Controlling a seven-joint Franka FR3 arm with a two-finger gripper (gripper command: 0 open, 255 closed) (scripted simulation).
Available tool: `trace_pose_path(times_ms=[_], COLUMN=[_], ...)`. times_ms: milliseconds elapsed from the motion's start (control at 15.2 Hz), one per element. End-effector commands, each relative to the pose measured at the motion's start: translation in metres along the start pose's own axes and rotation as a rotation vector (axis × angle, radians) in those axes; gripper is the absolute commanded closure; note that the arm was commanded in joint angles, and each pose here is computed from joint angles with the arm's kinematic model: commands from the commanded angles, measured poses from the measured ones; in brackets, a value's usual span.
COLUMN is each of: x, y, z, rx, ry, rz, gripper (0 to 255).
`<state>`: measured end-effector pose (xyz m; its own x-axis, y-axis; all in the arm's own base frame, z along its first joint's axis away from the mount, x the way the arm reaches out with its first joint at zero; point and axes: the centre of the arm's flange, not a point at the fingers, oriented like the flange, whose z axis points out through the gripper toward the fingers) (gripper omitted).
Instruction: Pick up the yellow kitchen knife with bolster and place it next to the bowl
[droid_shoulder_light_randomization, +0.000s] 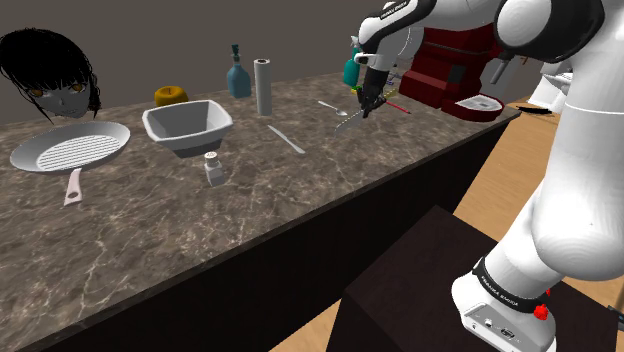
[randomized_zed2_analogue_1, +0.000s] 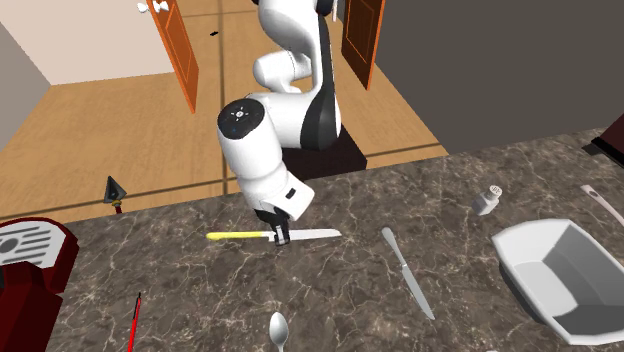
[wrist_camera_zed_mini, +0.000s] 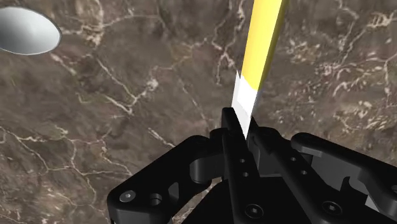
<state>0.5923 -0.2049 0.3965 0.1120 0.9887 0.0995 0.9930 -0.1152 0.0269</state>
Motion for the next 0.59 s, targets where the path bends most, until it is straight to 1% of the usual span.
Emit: trace_pose_path(times_ms=[0, 528], x=[0.001, 0.005], y=[-0.001, 0.001], z=[-0.011, -0.053], rx=[0.0, 0.0], ry=[0.0, 0.0], rz=[0.0, 0.0], gripper=[255, 255])
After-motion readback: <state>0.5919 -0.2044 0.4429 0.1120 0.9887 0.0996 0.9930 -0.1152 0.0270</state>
